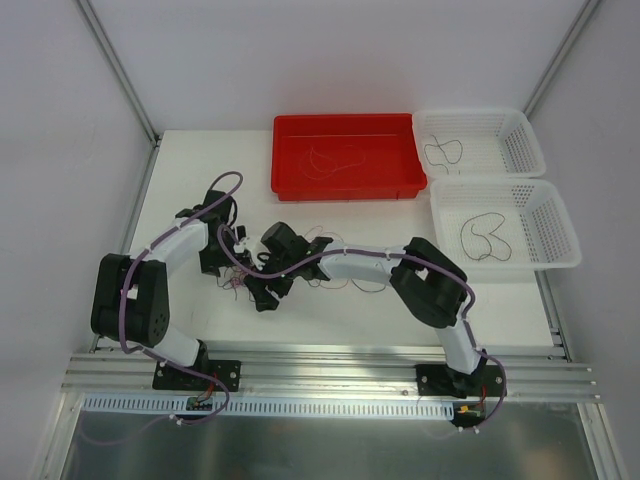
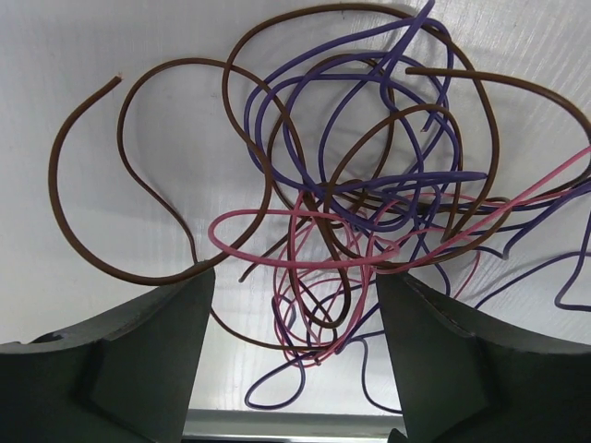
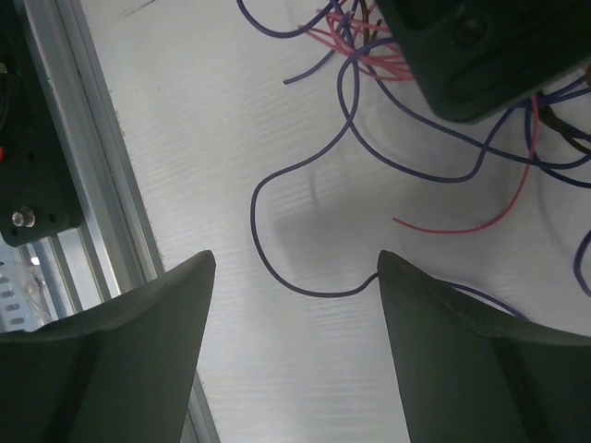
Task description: Untangle the cables
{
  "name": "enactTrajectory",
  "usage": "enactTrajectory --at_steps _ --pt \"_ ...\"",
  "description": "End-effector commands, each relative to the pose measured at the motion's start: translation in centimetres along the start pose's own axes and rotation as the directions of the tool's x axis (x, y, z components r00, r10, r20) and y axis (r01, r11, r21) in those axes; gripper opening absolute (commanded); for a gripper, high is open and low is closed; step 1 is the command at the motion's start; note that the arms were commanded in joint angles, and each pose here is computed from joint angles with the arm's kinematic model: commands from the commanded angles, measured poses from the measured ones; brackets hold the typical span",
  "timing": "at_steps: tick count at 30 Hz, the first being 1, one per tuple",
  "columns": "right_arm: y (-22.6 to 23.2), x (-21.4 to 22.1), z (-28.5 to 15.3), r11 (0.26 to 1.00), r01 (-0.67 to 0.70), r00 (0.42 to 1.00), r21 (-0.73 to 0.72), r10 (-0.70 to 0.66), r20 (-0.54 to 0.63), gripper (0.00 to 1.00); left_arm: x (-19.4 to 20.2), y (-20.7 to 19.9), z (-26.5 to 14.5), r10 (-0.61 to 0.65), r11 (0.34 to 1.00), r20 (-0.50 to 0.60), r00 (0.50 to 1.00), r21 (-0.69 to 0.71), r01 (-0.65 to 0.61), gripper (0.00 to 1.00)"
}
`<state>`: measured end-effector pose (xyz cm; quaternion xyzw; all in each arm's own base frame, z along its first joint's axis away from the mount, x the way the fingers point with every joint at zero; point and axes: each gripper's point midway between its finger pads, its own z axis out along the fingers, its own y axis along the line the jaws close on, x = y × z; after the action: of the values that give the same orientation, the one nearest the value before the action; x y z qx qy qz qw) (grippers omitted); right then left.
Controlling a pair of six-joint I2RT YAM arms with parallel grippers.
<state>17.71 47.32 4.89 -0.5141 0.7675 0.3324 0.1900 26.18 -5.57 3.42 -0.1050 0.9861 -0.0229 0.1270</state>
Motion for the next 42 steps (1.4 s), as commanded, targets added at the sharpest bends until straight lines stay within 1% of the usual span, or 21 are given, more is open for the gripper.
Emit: enactTrajectory --at_steps 1,3,6,7,8,9,10,13,18,21,22,25,27,28,29,31,32,34,38,39,42 --pt "1.9 -1.6 -0.1 0.996 0.019 0.999 -0.091 -0.014 0.052 0.74 -0.6 -0.4 -0.5 0.004 1.0 -0.003 1.0 0.021 -0.004 0.7" --pt "2.1 -1.0 0.0 0.994 0.011 0.999 -0.107 -0.007 0.041 0.72 -0.6 -0.3 -0.3 0.004 1.0 -0.009 1.0 0.017 -0.004 0.69" --pt "2.3 -0.3 -0.1 0.993 -0.006 0.999 -0.115 0.01 0.036 0.56 -0.7 -0.4 -0.2 0.005 1.0 -0.013 1.0 0.017 -0.004 0.66" --pt "2.4 -0.3 -0.3 0.993 -0.002 0.999 -0.115 0.008 0.047 0.43 -0.6 -0.3 -0.2 0.005 1.0 -0.015 1.0 0.015 -0.004 0.66" --pt "2.6 -0.7 -1.0 0.994 0.0 0.998 -0.113 0.008 0.065 0.36 -0.5 -0.3 -0.1 0.005 1.0 -0.018 1.0 0.014 -0.004 0.64" --pt "2.7 0.0 -1.2 0.994 -0.004 0.998 -0.11 0.01 0.057 0.3 -0.5 -0.3 -0.1 0.005 1.0 -0.019 1.0 0.015 -0.004 0.62" --pt "2.7 0.1 -1.5 0.994 -0.004 0.998 -0.106 0.01 0.06 0.18 -0.5 -0.3 -0.1 0.005 1.0 -0.021 1.0 0.014 -0.004 0.61" --pt "2.8 0.5 -3.1 0.997 0.012 0.997 -0.079 -0.006 0.073 0.01 -0.6 -0.3 -0.1 0.005 1.0 -0.019 1.0 0.015 -0.004 0.59" --pt "3.6 0.9 -6.3 0.998 0.028 0.994 -0.051 -0.023 0.103 0.01 -0.6 -0.1 -0.1 0.005 1.0 -0.018 1.0 0.004 -0.005 0.57" --pt "4.1 0.8 -9.3 0.999 0.05 0.991 -0.015 -0.047 0.125 0.01 -0.6 0.1 0.0 0.005 1.0 -0.018 1.0 -0.009 -0.005 0.54" --pt "4.4 0.4 -11.1 0.998 0.068 0.988 0.01 -0.069 0.141 0.01 -0.6 0.3 0.1 0.005 1.0 -0.016 1.0 -0.017 -0.005 0.53" --pt "4.4 0.4 -14.0 0.993 0.089 0.983 0.077 -0.1 0.152 0.01 -0.6 0.5 0.2 0.004 1.0 -0.021 1.0 -0.027 -0.004 0.49" --pt "4.9 -0.6 -17.1 0.986 0.111 0.968 0.122 -0.135 0.211 0.01 -0.4 0.6 0.3 0.004 0.999 -0.031 1.0 -0.035 -0.005 0.46" --pt "4.4 -0.5 -18.3 0.981 0.101 0.968 0.167 -0.136 0.211 0.01 -0.5 0.6 0.3 0.004 0.999 -0.03 1.0 -0.037 -0.005 0.45" --pt "4.9 -1.2 -20.3 0.975 0.113 0.954 0.193 -0.161 0.253 0.01 -0.4 0.7 0.4 0.005 0.999 -0.034 0.999 -0.045 -0.007 0.44" --pt "4.5 -1.6 -22.6 0.959 0.104 0.945 0.264 -0.178 0.274 0.01 -0.4 0.8 0.5 0.004 0.999 -0.038 0.999 -0.05 -0.006 0.41" --pt "4.8 -2.3 -24.9 0.95 0.102 0.927 0.296 -0.199 0.319 0.01 -0.3 0.9 0.5 0.004 0.998 -0.043 0.999 -0.055 -0.006 0.4" --pt "4.6 -3.0 -27.5 0.93 0.085 0.906 0.358 -0.221 0.36 0.01 -0.2 1.0 0.7 0.004 0.998 -0.05 0.999 -0.063 -0.007 0.35" --pt "4.4 -4.2 -33.1 0.895 0.023 0.85 0.445 -0.252 0.463 0.01 0.0 1.2 0.9 0.004 0.997 -0.064 0.998 -0.076 -0.009 0.33" --pt "4.8 -4.4 -34.9 0.889 0.012 0.825 0.458 -0.267 0.498 0.01 0.1 1.3 0.9 0.005 0.997 -0.065 0.998 -0.082 -0.01 0.32" --pt "4.8 -4.8 -38.2 0.869 -0.03 0.791 0.494 -0.282 0.543 0.01 0.2 1.4 1.0 0.005 0.996 -0.072 0.997 -0.089 -0.011 0.32"
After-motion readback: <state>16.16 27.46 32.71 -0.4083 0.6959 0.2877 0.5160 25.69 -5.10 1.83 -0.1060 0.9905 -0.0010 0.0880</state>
